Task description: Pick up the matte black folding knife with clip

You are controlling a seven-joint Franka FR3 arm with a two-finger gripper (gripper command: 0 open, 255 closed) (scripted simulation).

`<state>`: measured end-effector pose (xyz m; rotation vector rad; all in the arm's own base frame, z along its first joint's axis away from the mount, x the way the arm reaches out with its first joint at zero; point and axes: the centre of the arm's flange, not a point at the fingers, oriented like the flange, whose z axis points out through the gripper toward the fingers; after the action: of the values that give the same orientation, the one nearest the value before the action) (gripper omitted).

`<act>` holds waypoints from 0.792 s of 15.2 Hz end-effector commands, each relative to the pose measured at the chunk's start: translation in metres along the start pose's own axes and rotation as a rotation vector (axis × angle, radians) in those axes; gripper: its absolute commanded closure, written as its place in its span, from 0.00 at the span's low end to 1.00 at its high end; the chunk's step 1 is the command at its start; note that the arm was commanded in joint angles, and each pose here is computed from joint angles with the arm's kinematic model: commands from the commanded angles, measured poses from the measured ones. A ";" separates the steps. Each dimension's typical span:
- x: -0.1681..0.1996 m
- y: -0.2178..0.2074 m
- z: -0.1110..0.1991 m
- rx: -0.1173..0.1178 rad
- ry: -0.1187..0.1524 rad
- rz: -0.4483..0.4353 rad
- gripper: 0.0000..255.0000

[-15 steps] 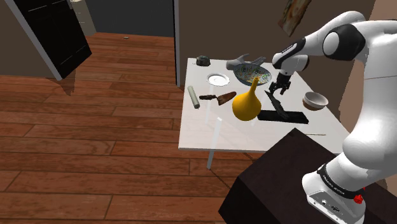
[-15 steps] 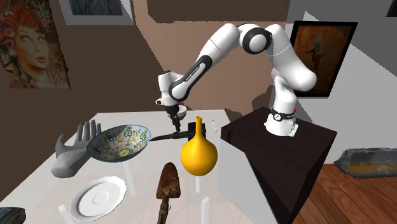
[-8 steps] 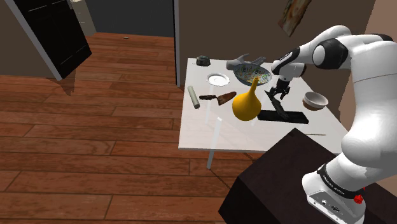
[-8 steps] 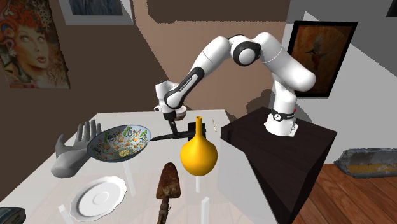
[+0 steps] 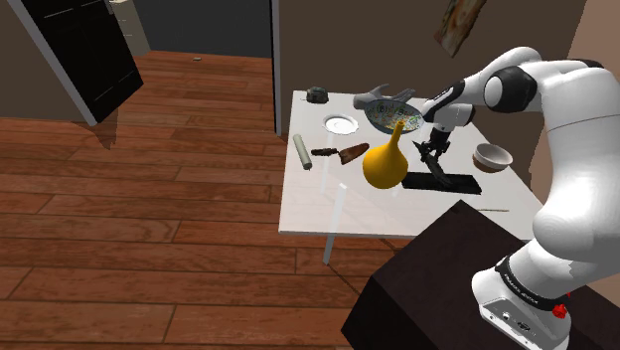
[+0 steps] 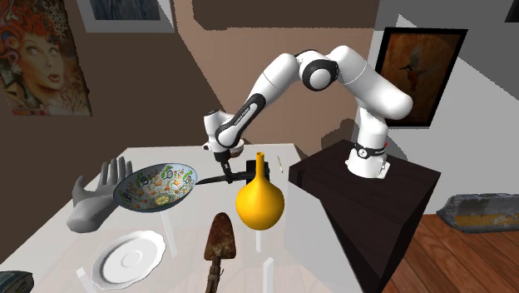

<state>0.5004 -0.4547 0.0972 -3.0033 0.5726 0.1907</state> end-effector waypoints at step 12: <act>-0.003 -0.001 -0.021 0.000 0.000 0.000 1.00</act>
<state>0.5012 -0.4542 0.1122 -3.0033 0.5724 0.1907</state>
